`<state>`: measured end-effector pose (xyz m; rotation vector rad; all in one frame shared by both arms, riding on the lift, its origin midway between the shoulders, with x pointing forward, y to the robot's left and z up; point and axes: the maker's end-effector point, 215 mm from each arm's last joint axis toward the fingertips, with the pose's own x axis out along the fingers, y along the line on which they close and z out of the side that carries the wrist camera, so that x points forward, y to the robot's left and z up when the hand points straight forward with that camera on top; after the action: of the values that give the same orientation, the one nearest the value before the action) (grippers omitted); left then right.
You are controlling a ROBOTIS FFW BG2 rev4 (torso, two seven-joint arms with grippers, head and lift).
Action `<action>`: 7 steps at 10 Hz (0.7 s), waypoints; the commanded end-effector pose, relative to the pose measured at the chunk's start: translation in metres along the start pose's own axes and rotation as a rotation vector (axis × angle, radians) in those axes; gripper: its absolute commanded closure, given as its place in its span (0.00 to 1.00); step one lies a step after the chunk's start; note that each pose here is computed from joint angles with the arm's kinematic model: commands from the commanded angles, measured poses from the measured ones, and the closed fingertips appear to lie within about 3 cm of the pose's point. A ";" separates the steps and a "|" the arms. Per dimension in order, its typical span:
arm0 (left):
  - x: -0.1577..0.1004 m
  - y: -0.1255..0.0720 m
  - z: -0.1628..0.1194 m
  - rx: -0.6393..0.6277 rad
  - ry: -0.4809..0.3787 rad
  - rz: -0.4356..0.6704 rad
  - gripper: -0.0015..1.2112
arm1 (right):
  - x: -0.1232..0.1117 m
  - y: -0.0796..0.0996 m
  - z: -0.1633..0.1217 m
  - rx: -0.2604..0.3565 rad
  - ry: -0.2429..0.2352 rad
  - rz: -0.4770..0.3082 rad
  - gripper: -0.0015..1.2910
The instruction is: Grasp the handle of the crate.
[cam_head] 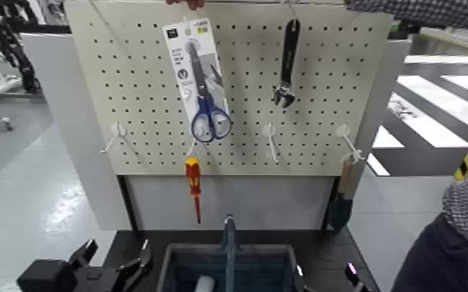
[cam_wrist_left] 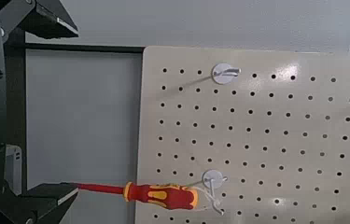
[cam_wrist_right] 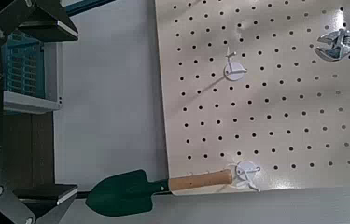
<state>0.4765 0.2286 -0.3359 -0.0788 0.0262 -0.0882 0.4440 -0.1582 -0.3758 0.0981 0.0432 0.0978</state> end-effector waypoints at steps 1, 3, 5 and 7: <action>0.002 -0.003 0.003 0.007 -0.005 -0.012 0.10 | 0.000 -0.001 0.001 0.001 -0.004 -0.003 0.12; 0.002 -0.003 0.001 0.008 -0.002 -0.011 0.10 | 0.000 -0.002 0.002 0.000 -0.006 -0.004 0.12; 0.003 -0.005 0.000 0.000 -0.001 -0.022 0.10 | -0.001 -0.003 0.001 0.005 -0.007 -0.010 0.12; 0.007 -0.012 -0.002 -0.031 0.012 -0.057 0.10 | -0.001 -0.004 -0.001 0.006 -0.001 -0.012 0.12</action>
<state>0.4809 0.2161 -0.3364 -0.0951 0.0325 -0.1455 0.4432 -0.1621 -0.3771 0.1028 0.0418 0.0862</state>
